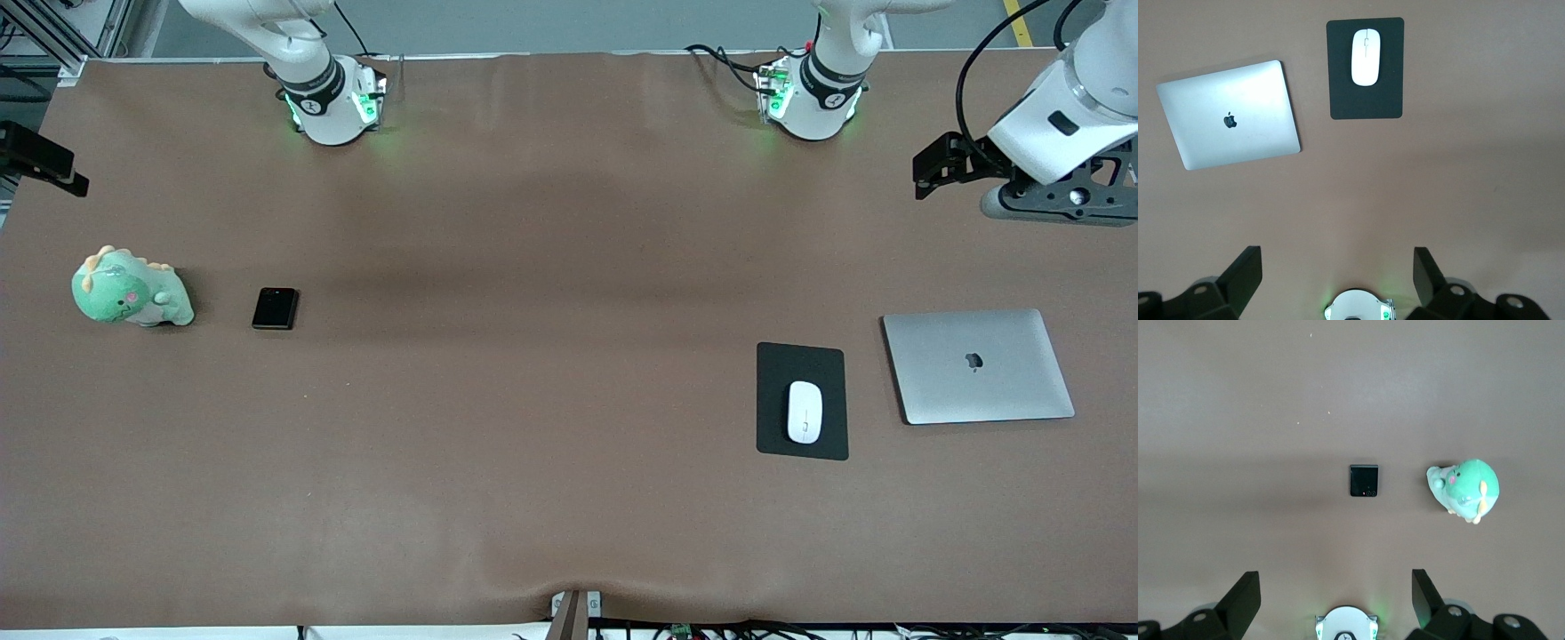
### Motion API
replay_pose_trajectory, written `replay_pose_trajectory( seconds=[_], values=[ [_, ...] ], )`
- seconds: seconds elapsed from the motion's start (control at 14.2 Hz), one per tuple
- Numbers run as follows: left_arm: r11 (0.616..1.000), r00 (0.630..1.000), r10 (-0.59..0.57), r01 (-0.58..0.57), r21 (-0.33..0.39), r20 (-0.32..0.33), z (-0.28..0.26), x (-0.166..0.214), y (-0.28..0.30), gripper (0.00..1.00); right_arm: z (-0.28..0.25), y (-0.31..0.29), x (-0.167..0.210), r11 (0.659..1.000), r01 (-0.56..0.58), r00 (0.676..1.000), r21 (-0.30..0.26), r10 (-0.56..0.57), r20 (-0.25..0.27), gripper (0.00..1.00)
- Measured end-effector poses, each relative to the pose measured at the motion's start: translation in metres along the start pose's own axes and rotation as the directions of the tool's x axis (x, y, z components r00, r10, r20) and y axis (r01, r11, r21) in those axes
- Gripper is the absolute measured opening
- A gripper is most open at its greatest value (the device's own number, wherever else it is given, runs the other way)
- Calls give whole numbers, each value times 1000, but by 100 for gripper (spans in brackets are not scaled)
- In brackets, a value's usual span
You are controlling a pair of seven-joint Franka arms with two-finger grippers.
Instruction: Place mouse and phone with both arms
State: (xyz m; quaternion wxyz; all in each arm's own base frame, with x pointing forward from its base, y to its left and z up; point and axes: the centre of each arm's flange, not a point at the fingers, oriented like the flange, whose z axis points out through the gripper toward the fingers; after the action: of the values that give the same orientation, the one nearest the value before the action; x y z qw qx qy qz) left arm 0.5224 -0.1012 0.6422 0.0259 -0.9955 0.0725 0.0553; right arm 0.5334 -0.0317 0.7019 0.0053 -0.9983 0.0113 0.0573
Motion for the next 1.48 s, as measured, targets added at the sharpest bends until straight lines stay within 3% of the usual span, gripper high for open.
replay_pose_trajectory(
  seconds=[0.49, 1.2, 1.48],
  values=[
    [1000, 1000, -6, 6, -3, -14, 3, 7, -3, 100, 10, 21, -32, 999, -31, 999, 27, 31, 31, 100],
    [999, 999, -33, 33, -8, -22, 8, 14, -20, 100, 21, 9, -27, 998, -4, 1000, 60, 4, 9, 100],
    [999, 999, -33, 32, -8, -20, 9, 14, -20, 100, 24, -10, -28, 998, 32, 999, 56, -34, 33, 100]
  ],
)
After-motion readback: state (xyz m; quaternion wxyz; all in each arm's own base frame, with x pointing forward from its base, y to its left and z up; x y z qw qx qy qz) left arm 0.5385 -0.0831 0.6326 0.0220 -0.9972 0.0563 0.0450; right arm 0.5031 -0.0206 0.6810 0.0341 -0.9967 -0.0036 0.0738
